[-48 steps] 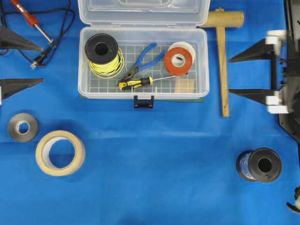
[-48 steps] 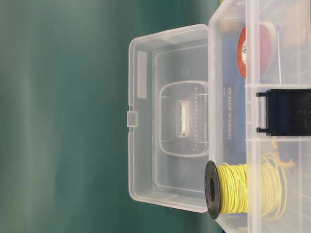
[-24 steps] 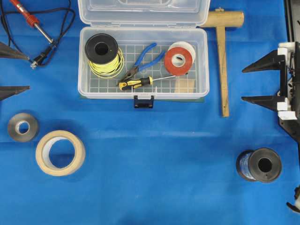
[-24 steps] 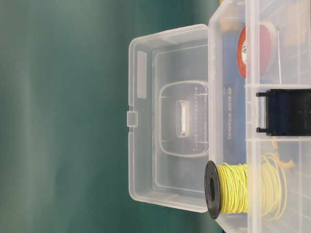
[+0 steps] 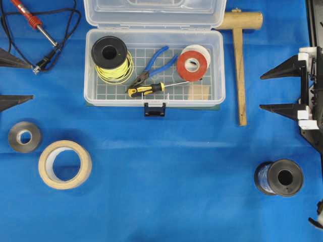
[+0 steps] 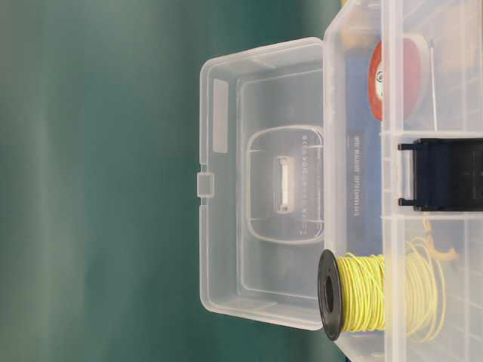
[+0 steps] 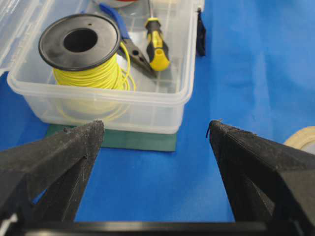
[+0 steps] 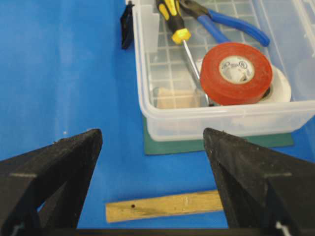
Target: Open the tool box with both arms.
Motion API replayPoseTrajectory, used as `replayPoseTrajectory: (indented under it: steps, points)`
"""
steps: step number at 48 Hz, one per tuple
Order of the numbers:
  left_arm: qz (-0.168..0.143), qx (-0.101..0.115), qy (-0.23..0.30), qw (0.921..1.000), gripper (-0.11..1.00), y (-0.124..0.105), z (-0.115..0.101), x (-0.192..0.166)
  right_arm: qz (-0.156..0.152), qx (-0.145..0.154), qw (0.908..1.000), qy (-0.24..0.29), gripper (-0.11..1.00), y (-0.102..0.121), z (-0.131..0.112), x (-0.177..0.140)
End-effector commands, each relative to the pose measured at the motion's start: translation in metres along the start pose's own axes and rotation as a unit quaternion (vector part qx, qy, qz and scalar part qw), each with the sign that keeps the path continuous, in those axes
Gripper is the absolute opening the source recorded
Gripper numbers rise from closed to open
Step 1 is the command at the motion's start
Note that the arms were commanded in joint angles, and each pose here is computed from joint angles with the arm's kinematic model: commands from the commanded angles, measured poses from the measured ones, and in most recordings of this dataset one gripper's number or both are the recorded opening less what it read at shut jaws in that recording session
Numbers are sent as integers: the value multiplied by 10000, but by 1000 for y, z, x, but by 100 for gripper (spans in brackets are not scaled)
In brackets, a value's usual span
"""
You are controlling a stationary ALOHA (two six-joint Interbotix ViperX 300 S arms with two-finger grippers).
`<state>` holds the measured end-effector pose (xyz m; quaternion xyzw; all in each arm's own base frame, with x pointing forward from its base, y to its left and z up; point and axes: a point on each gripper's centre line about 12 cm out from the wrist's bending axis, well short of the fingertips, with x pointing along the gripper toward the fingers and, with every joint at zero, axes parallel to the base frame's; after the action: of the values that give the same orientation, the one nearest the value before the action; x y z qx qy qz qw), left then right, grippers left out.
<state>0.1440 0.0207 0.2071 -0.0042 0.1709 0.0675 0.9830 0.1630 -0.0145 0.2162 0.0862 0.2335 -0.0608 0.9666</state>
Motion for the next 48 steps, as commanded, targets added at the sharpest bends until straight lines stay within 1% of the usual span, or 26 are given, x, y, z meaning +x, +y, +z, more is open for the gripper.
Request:
replayPoseTrajectory:
  steps: [1,14,22,48]
  points:
    - [3,-8,-46,10000,90,0,4,1,14,15,10000,-76,83,1,5,0]
    - [-8,12,-46,10000,90,0,4,1,13,15,10000,-68,83,1,5,0]
    - [-109,56,-40,9999,90,-3,4,1,10,8,10000,-68,83,1,5,0]
    - [-109,56,-40,9999,90,-3,4,1,11,0,10000,-91,83,1,6,-1]
